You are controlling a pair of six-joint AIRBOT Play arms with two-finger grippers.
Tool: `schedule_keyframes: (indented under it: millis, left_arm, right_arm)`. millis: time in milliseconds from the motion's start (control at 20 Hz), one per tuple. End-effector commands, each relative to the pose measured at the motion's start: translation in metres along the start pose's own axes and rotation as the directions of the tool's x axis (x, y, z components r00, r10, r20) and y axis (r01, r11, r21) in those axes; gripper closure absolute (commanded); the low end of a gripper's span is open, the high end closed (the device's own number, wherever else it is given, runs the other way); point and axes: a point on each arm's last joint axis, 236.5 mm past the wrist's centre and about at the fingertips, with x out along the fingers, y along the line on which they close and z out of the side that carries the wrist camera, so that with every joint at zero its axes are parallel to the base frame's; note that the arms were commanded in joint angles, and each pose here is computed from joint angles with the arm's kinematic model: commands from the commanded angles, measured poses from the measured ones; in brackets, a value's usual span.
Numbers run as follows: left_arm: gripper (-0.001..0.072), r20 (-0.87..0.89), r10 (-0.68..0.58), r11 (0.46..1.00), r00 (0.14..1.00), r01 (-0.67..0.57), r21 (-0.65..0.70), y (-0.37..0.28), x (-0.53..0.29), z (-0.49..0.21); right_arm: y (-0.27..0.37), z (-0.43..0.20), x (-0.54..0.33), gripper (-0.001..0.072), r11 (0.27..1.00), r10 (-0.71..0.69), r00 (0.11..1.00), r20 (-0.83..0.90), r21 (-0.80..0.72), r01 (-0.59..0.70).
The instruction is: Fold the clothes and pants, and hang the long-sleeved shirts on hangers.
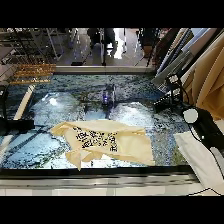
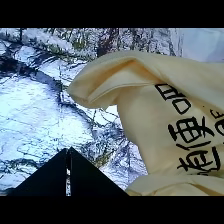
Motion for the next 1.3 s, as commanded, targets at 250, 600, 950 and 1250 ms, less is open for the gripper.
schedule_keyframes:
  millis: [250,600,950,1250]
  left_arm:
    - [0.0699,0.000,0.001,1.000,1.000,-0.001,0.000,0.000,0.000,0.000]
    - [0.0695,0.107,0.002,1.000,0.994,-0.002,0.004,0.001,-0.001,0.026]
    - [0.0019,-0.037,-0.011,0.995,0.999,0.014,0.096,0.002,0.065,0.011]
    - [0.0019,-0.239,-0.249,0.954,0.939,0.280,0.109,-0.046,0.157,-0.018]
  right_arm:
    - [0.000,0.001,0.000,0.0646,1.000,0.001,1.000,0.002,-0.001,-0.001]
    - [0.001,0.001,0.000,0.0646,1.000,0.003,1.000,0.003,0.007,-0.003]
    - [0.046,-0.021,-0.018,0.0522,0.970,0.191,0.975,-0.109,0.174,-0.171]
    - [0.051,-0.117,-0.006,0.0187,0.904,0.273,0.867,-0.418,0.420,-0.082]
